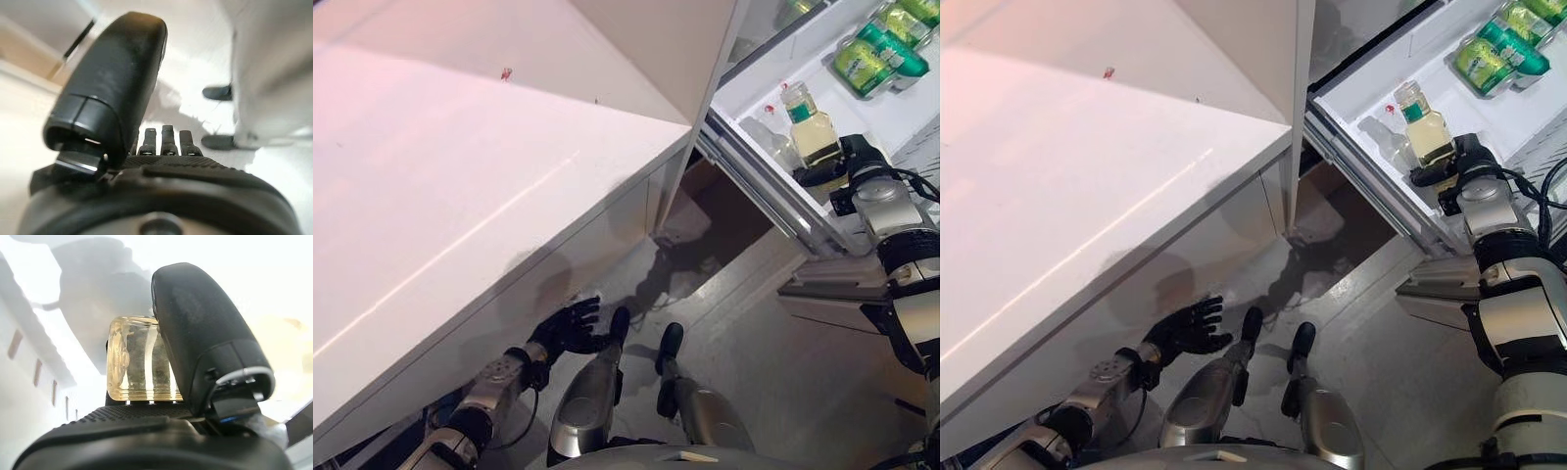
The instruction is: Put drinks into fridge and close the fridge
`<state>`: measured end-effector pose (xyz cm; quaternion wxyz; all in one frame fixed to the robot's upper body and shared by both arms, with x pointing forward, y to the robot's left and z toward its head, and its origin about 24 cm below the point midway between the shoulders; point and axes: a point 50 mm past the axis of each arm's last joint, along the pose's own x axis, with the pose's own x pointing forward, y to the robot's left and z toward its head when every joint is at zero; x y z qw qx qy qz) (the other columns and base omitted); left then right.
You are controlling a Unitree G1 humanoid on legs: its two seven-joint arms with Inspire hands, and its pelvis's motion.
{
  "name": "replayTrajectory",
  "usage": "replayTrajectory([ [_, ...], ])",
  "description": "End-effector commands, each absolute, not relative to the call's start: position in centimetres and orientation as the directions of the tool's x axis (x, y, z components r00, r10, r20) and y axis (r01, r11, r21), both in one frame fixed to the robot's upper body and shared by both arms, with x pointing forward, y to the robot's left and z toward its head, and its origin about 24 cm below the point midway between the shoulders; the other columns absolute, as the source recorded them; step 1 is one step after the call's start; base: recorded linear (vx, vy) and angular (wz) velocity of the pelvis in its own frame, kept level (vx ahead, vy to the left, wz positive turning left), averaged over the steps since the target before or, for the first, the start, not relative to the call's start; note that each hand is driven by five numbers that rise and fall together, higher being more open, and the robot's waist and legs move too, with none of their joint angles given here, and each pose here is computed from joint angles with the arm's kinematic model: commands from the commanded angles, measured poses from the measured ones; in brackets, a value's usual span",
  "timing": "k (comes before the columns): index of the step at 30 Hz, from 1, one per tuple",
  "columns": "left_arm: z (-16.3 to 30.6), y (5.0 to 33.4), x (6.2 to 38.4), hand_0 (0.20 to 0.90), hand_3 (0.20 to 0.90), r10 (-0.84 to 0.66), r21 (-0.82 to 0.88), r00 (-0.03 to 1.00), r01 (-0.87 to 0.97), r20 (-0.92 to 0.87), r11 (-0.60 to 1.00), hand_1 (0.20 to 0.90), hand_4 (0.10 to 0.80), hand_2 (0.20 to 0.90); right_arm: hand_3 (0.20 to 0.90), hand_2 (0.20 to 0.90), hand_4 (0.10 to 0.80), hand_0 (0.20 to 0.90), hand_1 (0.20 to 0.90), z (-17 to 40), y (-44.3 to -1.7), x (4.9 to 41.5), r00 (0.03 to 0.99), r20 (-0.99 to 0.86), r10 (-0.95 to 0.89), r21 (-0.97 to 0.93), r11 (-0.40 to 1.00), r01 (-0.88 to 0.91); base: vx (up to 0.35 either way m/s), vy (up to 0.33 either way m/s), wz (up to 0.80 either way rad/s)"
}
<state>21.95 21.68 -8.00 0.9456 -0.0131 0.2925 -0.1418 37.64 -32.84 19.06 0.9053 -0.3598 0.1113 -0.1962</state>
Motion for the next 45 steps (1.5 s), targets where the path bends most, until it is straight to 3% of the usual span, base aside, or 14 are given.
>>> replayTrajectory([
  [1,-8.8,20.7,20.9,0.9,0.9,-0.292,-0.133,0.786,0.263,-0.545,0.956,0.9,0.8,0.9,0.2,0.3,0.1,0.3,0.3,24.4,-33.5,37.4,0.903,0.104,-0.417,-0.736,0.578,0.351,-0.025,0.031,-0.01],
  [4,-8.9,21.3,20.7,0.9,0.9,-0.256,-0.123,0.789,0.226,-0.558,0.966,0.9,0.8,0.9,0.2,0.3,0.1,0.3,0.3,24.7,-33.4,37.4,0.91,0.104,-0.4,-0.771,0.546,0.328,-0.029,0.031,-0.02],
  [5,-8.9,21.5,20.7,0.9,0.9,-0.248,-0.12,0.79,0.219,-0.561,0.968,0.9,0.8,0.9,0.37,0.446,0.27,0.446,0.446,24.7,-33.5,37.4,0.912,0.087,-0.401,-0.789,0.532,0.309,0.0,0.0,0.0],
  [6,-8.9,21.7,20.7,0.9,0.9,-0.242,-0.118,0.79,0.214,-0.563,0.97,0.9,0.8,0.9,0.815,0.827,0.715,0.827,0.827,24.6,-33.6,37.3,0.915,0.069,-0.398,-0.811,0.511,0.283,0.0,0.0,0.0],
  [7,-8.9,21.8,20.7,0.9,0.9,-0.24,-0.119,0.79,0.21,-0.564,0.97,0.9,0.8,0.9,0.9,0.9,0.8,0.9,0.9,24.7,-33.7,37.2,0.918,0.057,-0.392,-0.836,0.484,0.258,0.0,0.0,0.0],
  [18,-8.5,22.8,20.7,0.9,0.9,-0.232,-0.09,0.785,0.221,-0.575,0.971,0.9,0.8,0.9,0.9,0.9,0.8,0.9,0.9,24.8,-35.4,36.1,0.899,-0.191,-0.395,-0.895,0.446,0.006,0.003,0.002,0.0],
  [26,-9.2,23.2,19.4,0.9,0.9,-0.213,-0.073,0.756,0.215,-0.619,0.974,0.9,0.8,0.9,0.9,0.9,0.8,0.9,0.9,24.8,-35.7,35.8,0.905,-0.231,-0.356,-0.859,0.512,-0.018,0.018,0.034,0.0],
  [33,-10.7,24.2,17.3,0.9,0.9,-0.142,-0.052,0.711,0.147,-0.689,0.988,0.9,0.8,0.9,0.9,0.9,0.8,0.9,0.9,28.7,-33.1,35.6,0.976,0.099,-0.192,-0.677,0.706,0.208,0.023,0.066,-0.05],
  [38,-12.4,24.7,14.6,0.9,0.9,-0.08,-0.048,0.651,0.068,-0.755,0.997,0.9,0.8,0.9,0.9,0.9,0.8,0.9,0.9,31.2,-33.0,32.3,0.873,0.445,-0.2,-0.354,0.856,0.377,0.03,0.094,-0.04],
  [45,-13.7,23.9,13.0,0.9,0.9,-0.069,-0.065,0.594,0.028,-0.802,0.998,0.9,0.8,0.9,0.9,0.9,0.8,0.9,0.9,27.5,-34.8,30.0,0.782,0.496,-0.377,-0.049,0.887,0.459,0.053,0.088,-0.24],
])
